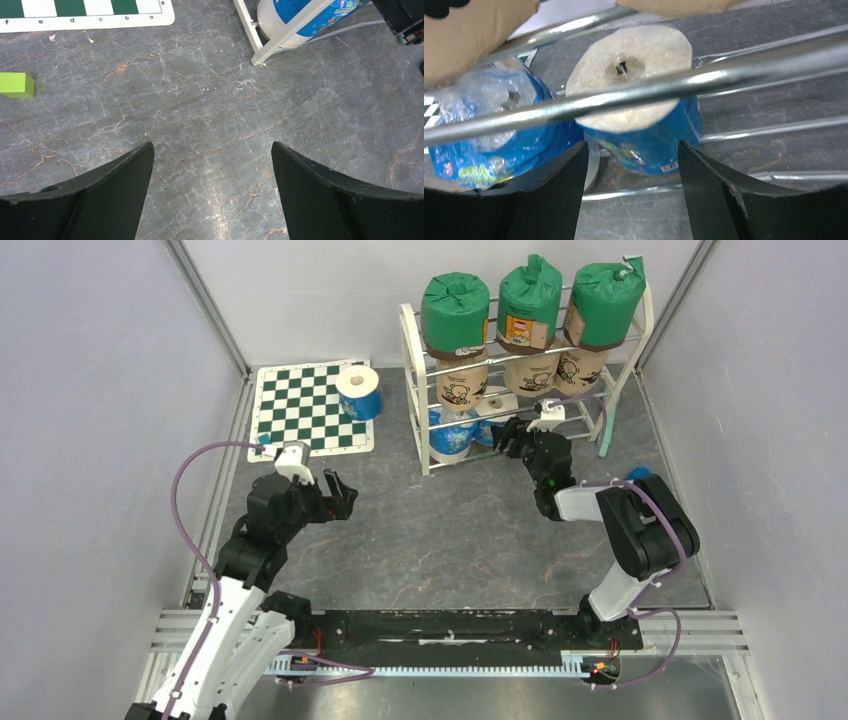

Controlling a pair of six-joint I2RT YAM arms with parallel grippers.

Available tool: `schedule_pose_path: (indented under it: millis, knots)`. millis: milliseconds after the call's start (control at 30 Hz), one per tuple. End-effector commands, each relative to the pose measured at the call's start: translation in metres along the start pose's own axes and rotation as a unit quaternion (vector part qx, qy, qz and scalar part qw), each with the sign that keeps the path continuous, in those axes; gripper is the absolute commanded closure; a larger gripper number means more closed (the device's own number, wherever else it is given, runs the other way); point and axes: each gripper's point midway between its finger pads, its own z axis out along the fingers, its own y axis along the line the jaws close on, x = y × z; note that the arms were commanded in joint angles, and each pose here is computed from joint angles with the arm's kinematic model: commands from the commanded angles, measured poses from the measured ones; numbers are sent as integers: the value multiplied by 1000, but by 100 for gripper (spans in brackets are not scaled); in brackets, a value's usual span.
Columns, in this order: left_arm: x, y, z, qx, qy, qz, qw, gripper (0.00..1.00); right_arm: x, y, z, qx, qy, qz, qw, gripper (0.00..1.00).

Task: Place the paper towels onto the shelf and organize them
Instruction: Place the paper towel on the shelf.

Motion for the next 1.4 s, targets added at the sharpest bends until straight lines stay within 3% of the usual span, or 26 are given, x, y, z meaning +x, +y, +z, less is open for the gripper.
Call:
schedule_pose_path:
  millis: [0,267,400,600,767,900,1033,1167,1367]
  knots:
    - [-1,0,2,5,-5,27,1000,7,-23,3,-19,-11,-34,1,999,29]
    - [-16,-3,14,-6,6,-2,1000,7,-8,-3,-60,-2,0,12,1000,23]
    - [-48,-8,34,-34,26,-24,999,7,6,0,-84,-14,35,7,999,21]
    - [-100,10,115,-129,48,-42,990,5,19,3,-127,-35,58,-1,998,18]
    - [-141,36,188,-201,30,-44,978,5,12,5,-152,-46,50,-16,998,18]
    - [-169,66,225,-253,9,-30,967,5,2,6,-167,-51,33,-36,997,17]
    - [-173,96,251,-288,5,-22,957,5,-7,7,-176,-56,12,-43,997,17]
    - [-169,117,275,-286,6,-26,958,5,-7,8,-179,-59,7,-43,997,17]
    - [-163,101,317,-189,6,-40,981,7,1,2,-180,-49,17,-45,998,17]
